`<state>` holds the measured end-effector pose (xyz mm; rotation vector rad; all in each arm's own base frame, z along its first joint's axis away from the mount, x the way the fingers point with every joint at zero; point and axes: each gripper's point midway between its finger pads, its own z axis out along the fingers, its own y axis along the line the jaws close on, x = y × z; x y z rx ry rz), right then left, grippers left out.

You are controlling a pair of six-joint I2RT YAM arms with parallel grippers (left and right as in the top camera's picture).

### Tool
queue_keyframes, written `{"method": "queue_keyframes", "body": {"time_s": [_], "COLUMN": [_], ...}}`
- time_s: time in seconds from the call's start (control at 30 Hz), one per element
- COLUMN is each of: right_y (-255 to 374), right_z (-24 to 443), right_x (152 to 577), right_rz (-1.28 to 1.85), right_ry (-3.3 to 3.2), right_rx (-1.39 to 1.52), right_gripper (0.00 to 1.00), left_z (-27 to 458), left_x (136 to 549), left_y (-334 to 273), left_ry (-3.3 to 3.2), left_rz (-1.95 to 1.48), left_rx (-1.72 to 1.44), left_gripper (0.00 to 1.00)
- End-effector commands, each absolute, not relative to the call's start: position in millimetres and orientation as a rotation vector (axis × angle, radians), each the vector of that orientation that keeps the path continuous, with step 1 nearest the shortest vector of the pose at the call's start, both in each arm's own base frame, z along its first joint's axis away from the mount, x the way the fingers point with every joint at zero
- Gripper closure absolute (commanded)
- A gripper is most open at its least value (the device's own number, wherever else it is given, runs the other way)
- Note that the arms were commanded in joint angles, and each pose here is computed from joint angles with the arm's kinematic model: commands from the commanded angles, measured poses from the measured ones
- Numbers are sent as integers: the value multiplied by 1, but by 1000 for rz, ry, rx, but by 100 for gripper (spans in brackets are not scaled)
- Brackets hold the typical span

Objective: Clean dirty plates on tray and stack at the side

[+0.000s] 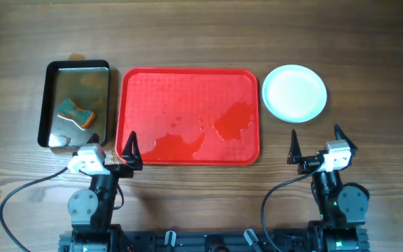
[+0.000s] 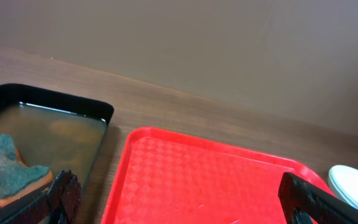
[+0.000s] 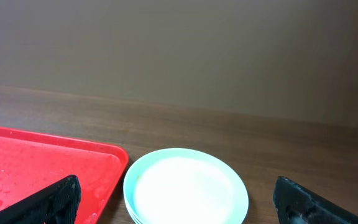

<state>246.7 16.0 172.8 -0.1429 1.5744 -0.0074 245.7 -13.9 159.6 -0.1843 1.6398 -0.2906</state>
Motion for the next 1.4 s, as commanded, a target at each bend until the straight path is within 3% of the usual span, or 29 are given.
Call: {"method": "queue_keyframes", "body": {"time_s": [0.0,0.53,1.37], "right_y": [12,12,12], "right_z": [175,175,175], "right_x": [246,246,246], "right_rz": [-32,-32,-32], "right_ry": [1564,1563,1563], "right_rx": [-133,-133,-133], "right_gripper": [0,0,0], "left_z": [157,157,157], "left_x": [246,246,246], "left_y": [-10,-10,-10], "left_ry": [1642,1643,1642], "left_rz": [-233,-44,-61], "left_rx": [-160,52,33], "left_gripper": [0,0,0]}}
